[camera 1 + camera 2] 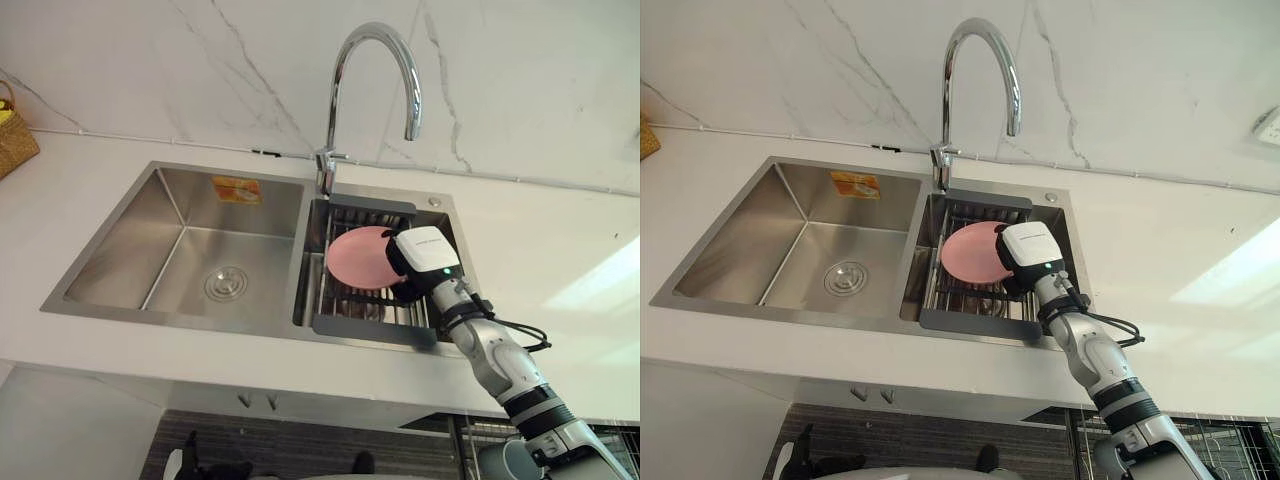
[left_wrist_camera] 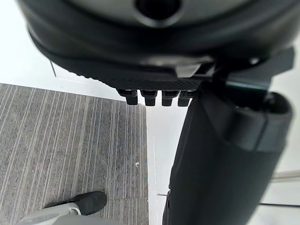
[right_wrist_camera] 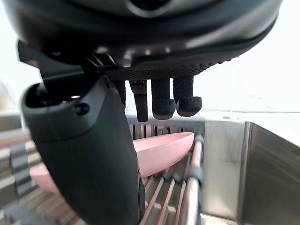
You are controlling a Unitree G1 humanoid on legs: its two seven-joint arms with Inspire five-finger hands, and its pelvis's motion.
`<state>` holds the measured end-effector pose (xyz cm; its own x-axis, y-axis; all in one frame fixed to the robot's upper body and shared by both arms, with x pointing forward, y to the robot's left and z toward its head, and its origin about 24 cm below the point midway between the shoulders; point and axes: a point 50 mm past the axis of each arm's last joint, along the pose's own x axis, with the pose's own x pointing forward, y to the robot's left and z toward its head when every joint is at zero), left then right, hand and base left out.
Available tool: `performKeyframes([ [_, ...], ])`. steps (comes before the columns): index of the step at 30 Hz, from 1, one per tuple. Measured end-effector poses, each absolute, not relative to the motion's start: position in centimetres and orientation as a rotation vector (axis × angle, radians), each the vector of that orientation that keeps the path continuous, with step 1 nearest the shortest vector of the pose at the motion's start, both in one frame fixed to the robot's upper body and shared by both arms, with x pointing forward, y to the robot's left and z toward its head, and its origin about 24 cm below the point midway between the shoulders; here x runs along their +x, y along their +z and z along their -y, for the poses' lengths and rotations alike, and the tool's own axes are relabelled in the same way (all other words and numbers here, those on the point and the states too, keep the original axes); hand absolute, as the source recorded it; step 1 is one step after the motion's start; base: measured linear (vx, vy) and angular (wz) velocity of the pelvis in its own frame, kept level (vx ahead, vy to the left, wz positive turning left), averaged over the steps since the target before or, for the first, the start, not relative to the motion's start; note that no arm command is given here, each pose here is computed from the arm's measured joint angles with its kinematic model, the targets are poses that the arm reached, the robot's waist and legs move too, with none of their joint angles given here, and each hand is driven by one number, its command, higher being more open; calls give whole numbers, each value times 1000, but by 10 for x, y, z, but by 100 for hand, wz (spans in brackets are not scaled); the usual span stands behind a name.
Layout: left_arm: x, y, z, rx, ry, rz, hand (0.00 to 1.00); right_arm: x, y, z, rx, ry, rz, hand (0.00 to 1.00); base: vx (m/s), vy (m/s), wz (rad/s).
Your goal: Walk over to the sink, pick up the cup, carry it to the dishwasher, place the cup inside the dishwasher, then close the dishwasher door
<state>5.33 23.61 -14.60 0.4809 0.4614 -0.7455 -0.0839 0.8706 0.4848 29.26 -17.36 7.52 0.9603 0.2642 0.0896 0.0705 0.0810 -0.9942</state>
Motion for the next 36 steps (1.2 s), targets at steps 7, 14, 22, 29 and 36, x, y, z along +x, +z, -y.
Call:
performKeyframes([
  [7,49,-147,-235,411,345,-1028,100,288,82,173,-1433,118,324,0,0,0,0],
  [14,49,-147,-235,410,345,-1027,100,289,84,175,-1389,110,321,0,0,0,0],
  [22,49,-147,-235,409,345,-1027,100,288,81,173,-1381,193,266,100,0,0,0],
  [29,49,-147,-235,408,345,-1028,100,288,79,172,-1388,225,240,100,0,0,0],
  [36,49,-147,-235,408,345,-1029,100,288,78,171,-1402,239,237,100,0,0,0],
])
